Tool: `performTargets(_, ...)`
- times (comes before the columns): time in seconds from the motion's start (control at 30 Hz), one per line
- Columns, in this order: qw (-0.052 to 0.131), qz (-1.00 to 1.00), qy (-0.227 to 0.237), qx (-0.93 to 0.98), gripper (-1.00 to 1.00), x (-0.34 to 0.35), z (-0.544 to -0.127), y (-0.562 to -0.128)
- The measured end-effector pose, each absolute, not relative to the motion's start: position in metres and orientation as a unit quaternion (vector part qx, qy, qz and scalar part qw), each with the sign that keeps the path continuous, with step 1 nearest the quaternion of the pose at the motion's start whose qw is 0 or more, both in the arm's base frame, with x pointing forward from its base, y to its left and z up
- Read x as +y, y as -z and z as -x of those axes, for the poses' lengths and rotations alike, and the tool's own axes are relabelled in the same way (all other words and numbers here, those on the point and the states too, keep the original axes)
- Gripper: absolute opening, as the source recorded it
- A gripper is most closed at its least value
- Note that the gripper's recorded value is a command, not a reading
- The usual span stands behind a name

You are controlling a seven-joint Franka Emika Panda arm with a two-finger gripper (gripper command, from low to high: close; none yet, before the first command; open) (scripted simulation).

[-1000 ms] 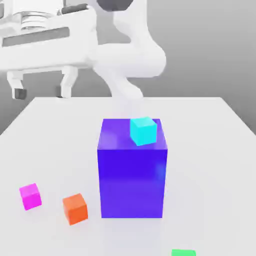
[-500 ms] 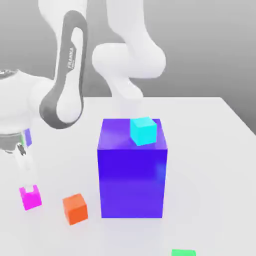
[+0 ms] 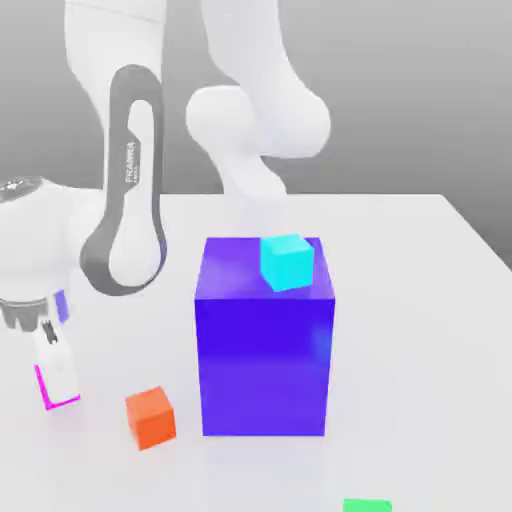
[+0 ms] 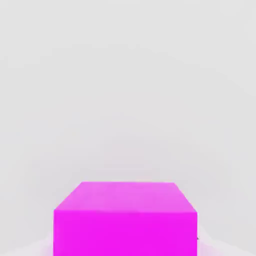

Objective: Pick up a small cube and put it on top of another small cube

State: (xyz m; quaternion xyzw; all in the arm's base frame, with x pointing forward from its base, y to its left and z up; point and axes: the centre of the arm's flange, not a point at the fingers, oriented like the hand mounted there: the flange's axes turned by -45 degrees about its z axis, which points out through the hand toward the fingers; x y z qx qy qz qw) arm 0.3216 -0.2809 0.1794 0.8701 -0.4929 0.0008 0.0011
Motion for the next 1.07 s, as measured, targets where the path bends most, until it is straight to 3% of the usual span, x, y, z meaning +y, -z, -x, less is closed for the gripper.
performTargets(0.23, 0.0, -0.963, -0.001, -0.271, -1.0, -0.216, -0.404, -0.203)
performTargets(0.53, 0.0, -0.994, 0.0, 0.105, -1.0, -0.069, -0.502, -0.223)
performTargets(0.8, -0.001, -0.904, 0.0, 0.429, -1.0, 0.097, -0.538, -0.242)
performTargets(0.93, -0.001, -0.886, 0.0, 0.464, -1.0, 0.117, -0.539, -0.195)
performTargets(0.97, -0.001, -0.886, 0.001, 0.465, 1.0, 0.118, -0.539, -0.184)
performTargets(1.07, -0.001, -0.886, 0.001, 0.465, 1.0, 0.118, -0.539, -0.184)
